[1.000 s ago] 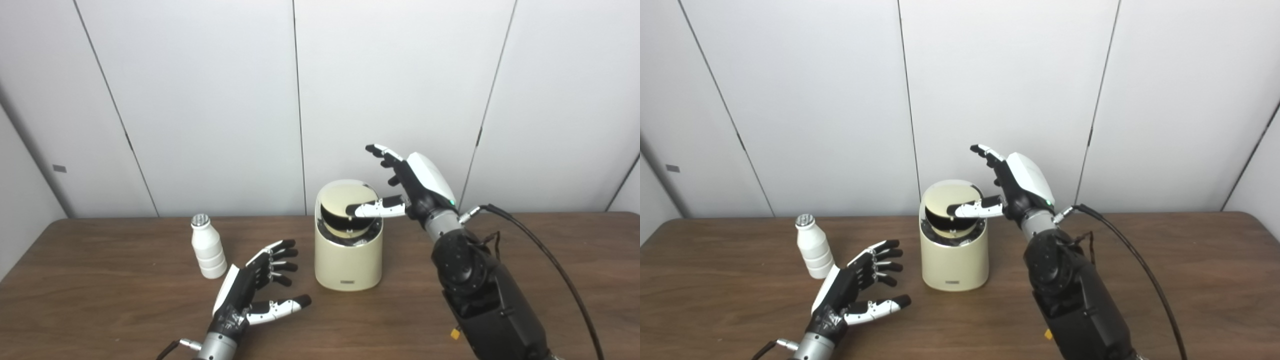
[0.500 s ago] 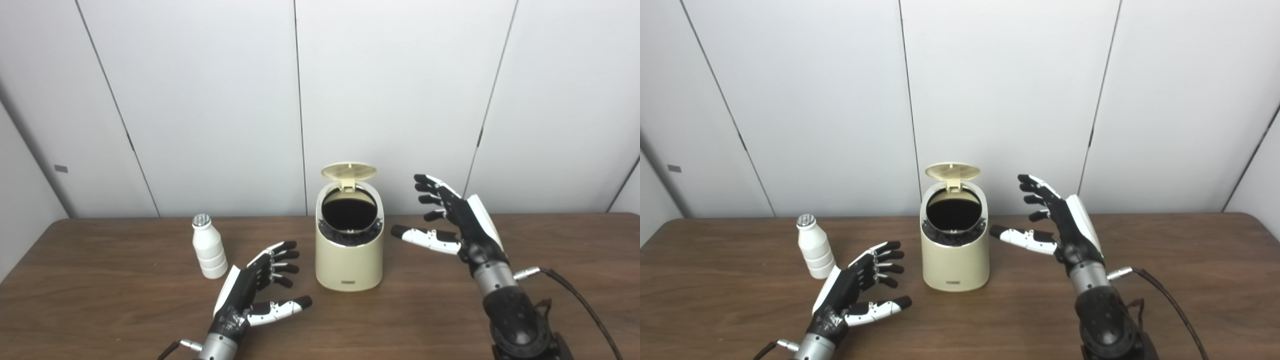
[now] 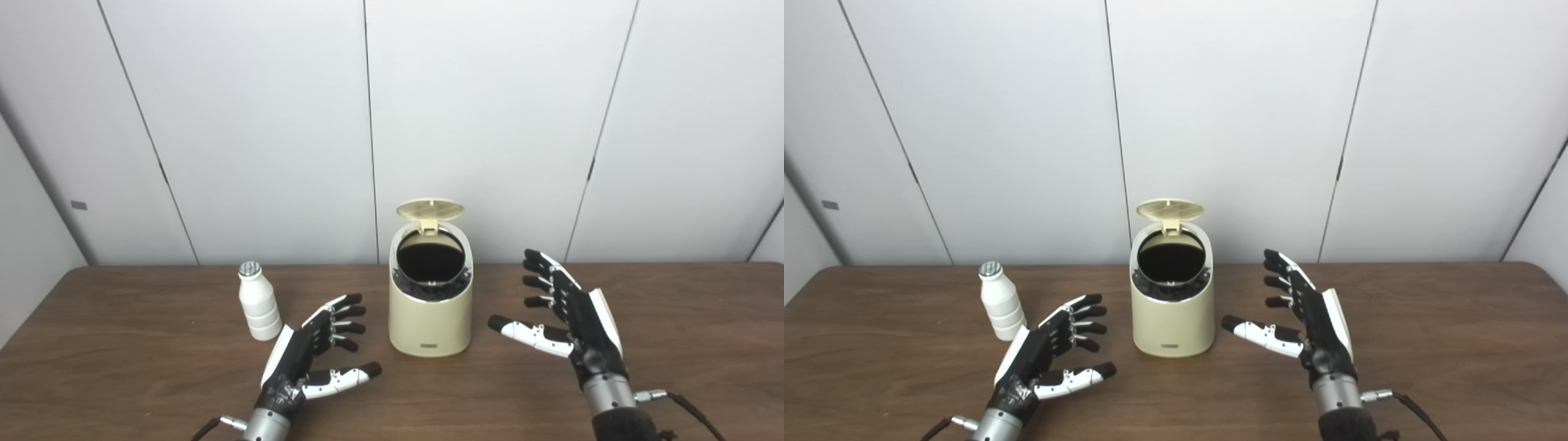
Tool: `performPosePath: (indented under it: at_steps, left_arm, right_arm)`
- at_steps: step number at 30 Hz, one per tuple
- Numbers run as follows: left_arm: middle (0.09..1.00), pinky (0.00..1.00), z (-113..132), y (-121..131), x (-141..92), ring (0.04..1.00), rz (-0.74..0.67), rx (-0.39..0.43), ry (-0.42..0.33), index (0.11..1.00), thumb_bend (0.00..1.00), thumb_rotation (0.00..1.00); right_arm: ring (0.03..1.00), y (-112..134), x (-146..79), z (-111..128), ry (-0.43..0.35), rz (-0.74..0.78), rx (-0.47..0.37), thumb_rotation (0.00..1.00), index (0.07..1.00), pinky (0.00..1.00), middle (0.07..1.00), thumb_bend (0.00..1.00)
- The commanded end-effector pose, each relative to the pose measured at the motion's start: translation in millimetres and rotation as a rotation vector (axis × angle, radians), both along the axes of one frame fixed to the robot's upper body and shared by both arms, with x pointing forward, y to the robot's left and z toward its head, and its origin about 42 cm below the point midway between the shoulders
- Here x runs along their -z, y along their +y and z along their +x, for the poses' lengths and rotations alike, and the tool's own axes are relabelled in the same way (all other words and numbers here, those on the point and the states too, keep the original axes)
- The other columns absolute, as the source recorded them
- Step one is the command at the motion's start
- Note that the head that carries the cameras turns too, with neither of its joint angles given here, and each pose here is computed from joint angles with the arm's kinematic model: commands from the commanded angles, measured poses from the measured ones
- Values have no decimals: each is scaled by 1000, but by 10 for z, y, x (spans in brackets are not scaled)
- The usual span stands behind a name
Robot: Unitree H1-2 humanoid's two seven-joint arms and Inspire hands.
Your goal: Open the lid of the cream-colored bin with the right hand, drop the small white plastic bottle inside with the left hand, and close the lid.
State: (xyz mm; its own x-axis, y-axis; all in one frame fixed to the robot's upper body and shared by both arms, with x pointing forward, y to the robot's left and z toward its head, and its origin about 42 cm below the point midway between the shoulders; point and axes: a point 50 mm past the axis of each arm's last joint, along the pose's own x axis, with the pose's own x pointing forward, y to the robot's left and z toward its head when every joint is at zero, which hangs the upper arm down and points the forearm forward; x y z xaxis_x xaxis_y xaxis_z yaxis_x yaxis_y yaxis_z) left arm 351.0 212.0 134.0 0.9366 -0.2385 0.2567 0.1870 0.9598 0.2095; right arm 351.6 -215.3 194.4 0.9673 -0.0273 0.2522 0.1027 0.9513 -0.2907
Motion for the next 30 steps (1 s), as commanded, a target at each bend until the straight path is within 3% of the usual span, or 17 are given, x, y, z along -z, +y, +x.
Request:
performPosePath:
  at_steps: [1, 8, 11, 15, 19, 22, 30]
  left_arm:
    - [799, 593, 68, -19, -232, 715, -8, 5, -94, 843, 753, 103]
    - [781, 585, 22, -1, -284, 698, -3, 17, -117, 842, 735, 80]
    - [753, 558, -51, 60, -349, 664, 9, 12, -145, 824, 734, 83]
    - [708, 522, -208, 194, -429, 618, 31, -36, -183, 794, 731, 12]
    - [634, 496, -363, 278, -434, 571, 35, -161, -225, 715, 744, 14]
    - [628, 500, -439, 323, -412, 576, 15, -253, -242, 669, 730, 1]
    - [745, 551, -554, 520, -457, 687, 24, -529, -268, 732, 688, 2]
  right_arm:
    - [809, 6, -91, 17, -103, 45, -30, 225, 861, 698, 858, 759]
    - [774, -35, 97, -27, -115, 93, -52, 225, 847, 702, 843, 809]
    - [794, -79, 110, -59, -110, 82, -43, 245, 865, 733, 857, 799]
    - [815, -188, 118, -54, -123, 89, -43, 221, 888, 774, 875, 765]
    - [827, -251, 82, -62, -121, 92, -33, 186, 899, 777, 885, 734]
    - [820, -260, 32, -85, -112, 100, -28, 168, 883, 756, 873, 724]
    - [822, -274, -63, -98, -113, 133, -51, 27, 877, 717, 875, 665]
